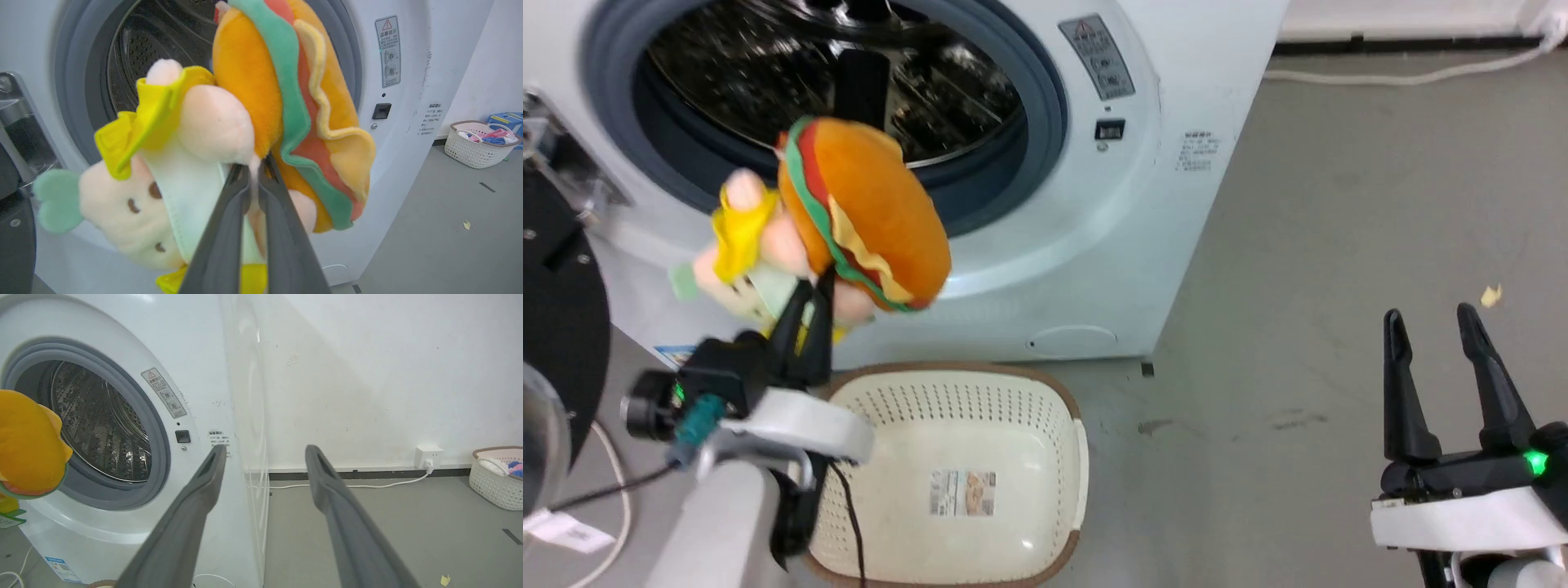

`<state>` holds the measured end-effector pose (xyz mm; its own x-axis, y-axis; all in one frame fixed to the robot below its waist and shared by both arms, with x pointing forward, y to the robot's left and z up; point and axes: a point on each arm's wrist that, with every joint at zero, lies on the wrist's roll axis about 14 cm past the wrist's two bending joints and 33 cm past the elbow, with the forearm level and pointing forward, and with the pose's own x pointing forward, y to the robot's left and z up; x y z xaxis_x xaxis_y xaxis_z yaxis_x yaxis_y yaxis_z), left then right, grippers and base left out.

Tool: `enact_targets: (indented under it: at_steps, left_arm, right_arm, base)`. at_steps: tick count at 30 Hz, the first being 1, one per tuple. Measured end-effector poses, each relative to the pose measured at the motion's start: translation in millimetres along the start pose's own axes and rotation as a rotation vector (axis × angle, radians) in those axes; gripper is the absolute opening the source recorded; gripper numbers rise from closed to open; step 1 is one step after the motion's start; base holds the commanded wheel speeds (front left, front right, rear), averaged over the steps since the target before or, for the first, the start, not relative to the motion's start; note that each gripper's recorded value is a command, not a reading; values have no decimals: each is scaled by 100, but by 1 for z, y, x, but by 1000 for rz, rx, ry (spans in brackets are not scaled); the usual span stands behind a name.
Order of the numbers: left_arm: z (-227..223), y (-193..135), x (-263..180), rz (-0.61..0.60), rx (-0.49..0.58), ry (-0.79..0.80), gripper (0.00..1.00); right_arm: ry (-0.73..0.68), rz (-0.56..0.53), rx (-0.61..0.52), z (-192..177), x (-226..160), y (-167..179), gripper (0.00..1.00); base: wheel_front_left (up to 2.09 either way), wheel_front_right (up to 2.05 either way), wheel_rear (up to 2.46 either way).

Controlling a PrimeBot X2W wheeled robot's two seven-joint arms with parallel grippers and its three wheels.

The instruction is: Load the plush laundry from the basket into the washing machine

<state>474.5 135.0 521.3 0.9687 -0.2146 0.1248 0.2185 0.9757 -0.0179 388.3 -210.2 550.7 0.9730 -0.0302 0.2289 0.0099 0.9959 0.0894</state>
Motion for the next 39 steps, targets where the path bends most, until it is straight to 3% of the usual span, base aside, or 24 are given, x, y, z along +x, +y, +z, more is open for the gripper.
enact_targets:
  at_steps: [10,20,23,30,39]
  left_arm:
    - [1,21,104,-46,105,-1,0]
    - [-66,44,207,-87,231,155,0]
    - [-109,51,241,-91,276,263,0]
    - [-172,47,254,-117,303,445,0]
    - [-204,50,247,-112,288,613,0]
  right_arm:
    - [86,-34,2,-43,23,-13,100]
    - [192,-94,9,-98,39,-36,100]
    - [237,-124,5,-120,40,-48,100]
    - [302,-157,-7,-141,31,-60,100]
    - [302,-150,-2,-147,36,-58,100]
  base:
    - [0,0,0]
    - [0,0,0]
    - [0,0,0]
    - [0,0,0]
    - [0,0,0]
